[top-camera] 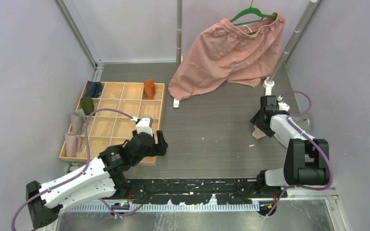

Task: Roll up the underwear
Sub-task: Move the underwear to the center of the board.

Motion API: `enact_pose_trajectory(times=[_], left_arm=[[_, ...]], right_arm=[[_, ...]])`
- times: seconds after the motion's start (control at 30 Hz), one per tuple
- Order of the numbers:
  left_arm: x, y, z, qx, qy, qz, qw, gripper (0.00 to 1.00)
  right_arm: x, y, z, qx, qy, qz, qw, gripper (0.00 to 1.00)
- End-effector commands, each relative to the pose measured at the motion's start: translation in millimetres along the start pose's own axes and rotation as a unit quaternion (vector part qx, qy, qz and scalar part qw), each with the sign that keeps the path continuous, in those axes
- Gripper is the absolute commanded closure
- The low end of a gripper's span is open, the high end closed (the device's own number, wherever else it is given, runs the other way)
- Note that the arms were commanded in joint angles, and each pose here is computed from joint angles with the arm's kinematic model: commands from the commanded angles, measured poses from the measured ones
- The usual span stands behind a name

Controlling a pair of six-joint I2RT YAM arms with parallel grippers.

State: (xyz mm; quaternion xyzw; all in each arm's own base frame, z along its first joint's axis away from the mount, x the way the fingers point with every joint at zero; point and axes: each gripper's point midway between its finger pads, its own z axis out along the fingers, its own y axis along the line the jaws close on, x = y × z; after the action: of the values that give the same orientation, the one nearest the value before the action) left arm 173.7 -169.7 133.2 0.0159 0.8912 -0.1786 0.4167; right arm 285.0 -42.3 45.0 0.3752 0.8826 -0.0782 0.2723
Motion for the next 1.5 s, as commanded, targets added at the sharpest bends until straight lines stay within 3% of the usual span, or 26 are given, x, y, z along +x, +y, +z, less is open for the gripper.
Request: enact_pose_trajectory(times=[0.0, 0.2, 0.43, 0.63, 0.8, 0.93, 0.97, 1.03, 1.07, 1.23, 1.3, 1.47], left_arm=[[-6, -10, 0, 0.03, -0.015, -0.02, 0.999, 0.24], [-1, -11, 1, 0.032, -0.003, -0.009, 0.999, 0.24], [4, -6, 4, 0.022, -0.002, -0.014, 1.0, 0.24], [4, 8, 1, -0.001, -0.017, -0.033, 0.999, 0.24], [-1, 14, -4, -0.011, -0.03, -0.043, 0.999, 0.24], [-4, 18, -7, -0.019, -0.035, -0.045, 0.998, 0.24], [-5, 18, -7, -0.02, -0.035, -0.046, 0.998, 0.24], [-5, 18, -7, -0.02, -0.036, -0.046, 0.998, 0.24], [-6, 17, -7, -0.021, -0.035, -0.046, 0.998, 0.24], [-6, 17, -4, -0.027, -0.032, -0.044, 0.998, 0.24], [-4, 14, 0, -0.024, -0.028, -0.046, 0.998, 0.24], [-2, -16, 20, 0.015, -0.013, -0.05, 0.999, 0.24]], right_arm=[[4, 13, 12, -0.019, 0.009, 0.022, 1.0, 0.31], [23, 16, 23, -0.028, 0.04, 0.021, 0.999, 0.53], [44, 31, 15, -0.079, 0.069, 0.008, 0.994, 0.99], [85, 106, -44, -0.182, 0.072, -0.093, 0.976, 0.99], [178, 163, -120, -0.276, 0.102, -0.253, 0.922, 0.99], [248, 149, -145, -0.266, 0.121, -0.376, 0.88, 0.99], [259, 136, -143, -0.248, 0.122, -0.389, 0.879, 0.98], [266, 108, -133, -0.216, 0.122, -0.394, 0.885, 0.77], [265, 98, -131, -0.211, 0.123, -0.379, 0.893, 0.65], [224, 81, -146, -0.253, 0.073, -0.271, 0.926, 0.28], [200, 80, -152, -0.258, 0.049, -0.246, 0.933, 0.23], [148, 85, -149, -0.262, 0.031, -0.211, 0.941, 0.25]])
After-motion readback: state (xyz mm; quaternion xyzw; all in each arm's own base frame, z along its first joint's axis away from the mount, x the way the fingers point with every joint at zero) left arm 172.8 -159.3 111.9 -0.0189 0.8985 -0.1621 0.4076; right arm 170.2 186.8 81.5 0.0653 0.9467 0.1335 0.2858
